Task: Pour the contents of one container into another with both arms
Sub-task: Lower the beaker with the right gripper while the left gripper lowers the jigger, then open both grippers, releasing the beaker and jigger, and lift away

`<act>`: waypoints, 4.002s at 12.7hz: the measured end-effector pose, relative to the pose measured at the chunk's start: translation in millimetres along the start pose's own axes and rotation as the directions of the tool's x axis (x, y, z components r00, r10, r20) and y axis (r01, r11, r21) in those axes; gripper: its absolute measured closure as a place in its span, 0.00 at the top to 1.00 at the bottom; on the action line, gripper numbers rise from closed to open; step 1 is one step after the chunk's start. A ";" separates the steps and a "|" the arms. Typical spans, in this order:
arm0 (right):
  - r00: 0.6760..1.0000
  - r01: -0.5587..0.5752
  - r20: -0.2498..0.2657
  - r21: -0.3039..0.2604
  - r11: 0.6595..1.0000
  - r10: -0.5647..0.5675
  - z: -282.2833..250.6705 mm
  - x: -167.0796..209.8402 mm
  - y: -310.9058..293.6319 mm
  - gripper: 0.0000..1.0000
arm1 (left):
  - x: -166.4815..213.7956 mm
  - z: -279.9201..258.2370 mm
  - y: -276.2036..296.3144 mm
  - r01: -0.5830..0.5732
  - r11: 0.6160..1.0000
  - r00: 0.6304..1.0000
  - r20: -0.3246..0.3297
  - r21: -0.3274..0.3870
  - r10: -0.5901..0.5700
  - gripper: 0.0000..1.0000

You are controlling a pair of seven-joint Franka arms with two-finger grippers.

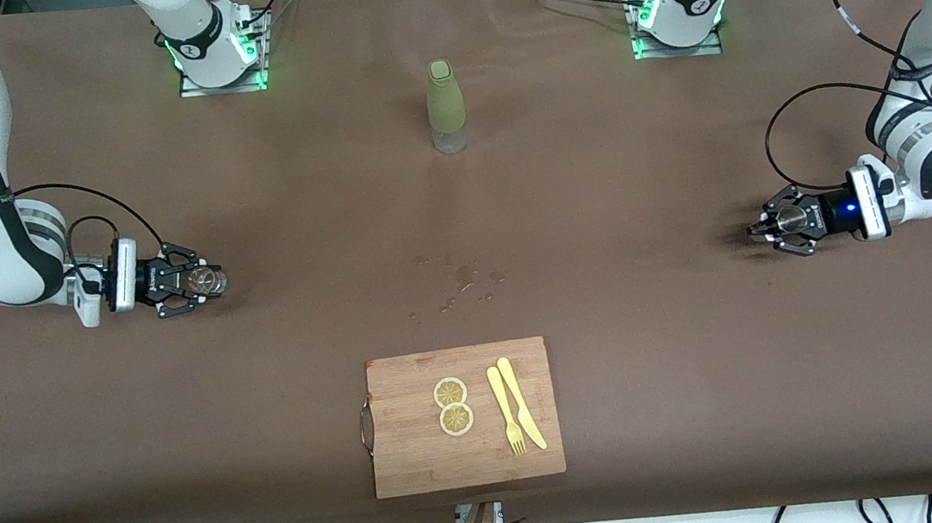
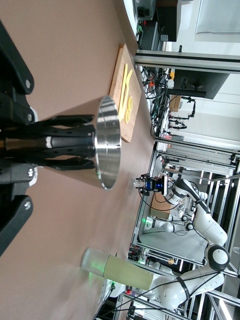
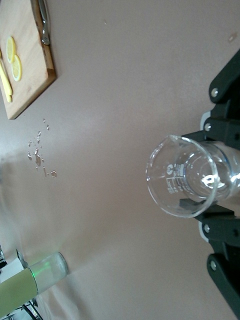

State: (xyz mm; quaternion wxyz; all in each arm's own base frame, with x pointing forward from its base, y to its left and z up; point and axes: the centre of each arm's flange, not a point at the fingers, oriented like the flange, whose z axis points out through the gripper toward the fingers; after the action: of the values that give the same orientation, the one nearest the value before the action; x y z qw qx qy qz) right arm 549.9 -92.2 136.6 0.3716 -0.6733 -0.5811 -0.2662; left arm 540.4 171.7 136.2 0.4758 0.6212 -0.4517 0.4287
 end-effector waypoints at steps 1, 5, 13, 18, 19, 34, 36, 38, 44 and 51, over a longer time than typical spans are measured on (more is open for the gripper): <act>1.000 0.000 0.003 0.000 1.000 0.000 1.7 -3.6 0.1 0.49 | -3.5 -5.1 0.9 -0.001 1.000 1.000 -0.003 -0.004 0.001 0.09; 1.000 0.006 0.025 -0.020 1.000 -0.006 -0.6 -7.9 5.5 0.49 | -21.7 -20.2 11.7 -0.040 0.999 0.999 -0.005 -0.030 0.039 0.09; 0.999 0.012 0.046 -0.017 1.000 -0.011 -0.9 -11.6 8.2 0.84 | -50.9 -24.7 18.4 -0.103 0.994 0.994 -0.034 -0.040 0.101 0.09; 0.983 0.027 0.182 0.014 1.000 -0.029 -42.1 -16.1 18.0 1.00 | -68.6 -25.0 14.9 -0.143 0.989 0.989 -0.039 -0.041 0.142 0.09; 0.978 0.020 0.206 0.014 1.000 -0.022 -53.2 -15.8 19.4 1.00 | -71.4 -25.9 15.4 -0.145 0.989 0.989 -0.040 -0.039 0.144 0.09; 0.559 -0.417 0.571 -0.432 0.799 0.601 -89.9 253.9 -3.7 1.00 | -78.9 -32.8 15.8 -0.165 0.986 0.986 -0.038 -0.034 0.163 1.00; 0.515 -0.439 0.557 -0.481 0.759 0.651 -75.7 276.5 -9.8 1.00 | -76.3 -43.3 12.8 -0.174 0.984 0.985 -0.018 -0.028 0.173 1.00; 0.481 -0.469 0.531 -0.517 0.717 0.698 -63.0 287.1 -11.9 1.00 | -74.4 -63.4 12.4 -0.167 0.985 0.985 0.034 -0.048 0.169 1.00; 0.253 -0.503 0.332 -0.758 0.416 0.909 -36.9 343.8 -30.3 1.00 | -21.1 -139.3 -15.3 -0.089 0.985 0.947 0.295 -0.147 0.130 1.00; 0.101 -0.540 0.061 -0.835 0.106 0.993 -154.4 381.5 -85.3 1.00 | 104.5 -157.2 -47.5 0.307 0.950 0.749 0.599 0.064 -0.282 1.00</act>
State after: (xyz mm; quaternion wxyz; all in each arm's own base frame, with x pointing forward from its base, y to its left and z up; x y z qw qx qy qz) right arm 547.4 10.0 544.3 -0.0219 -0.9966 -0.0320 0.0724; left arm 593.7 316.1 255.3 0.3810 0.7788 -0.4835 0.1203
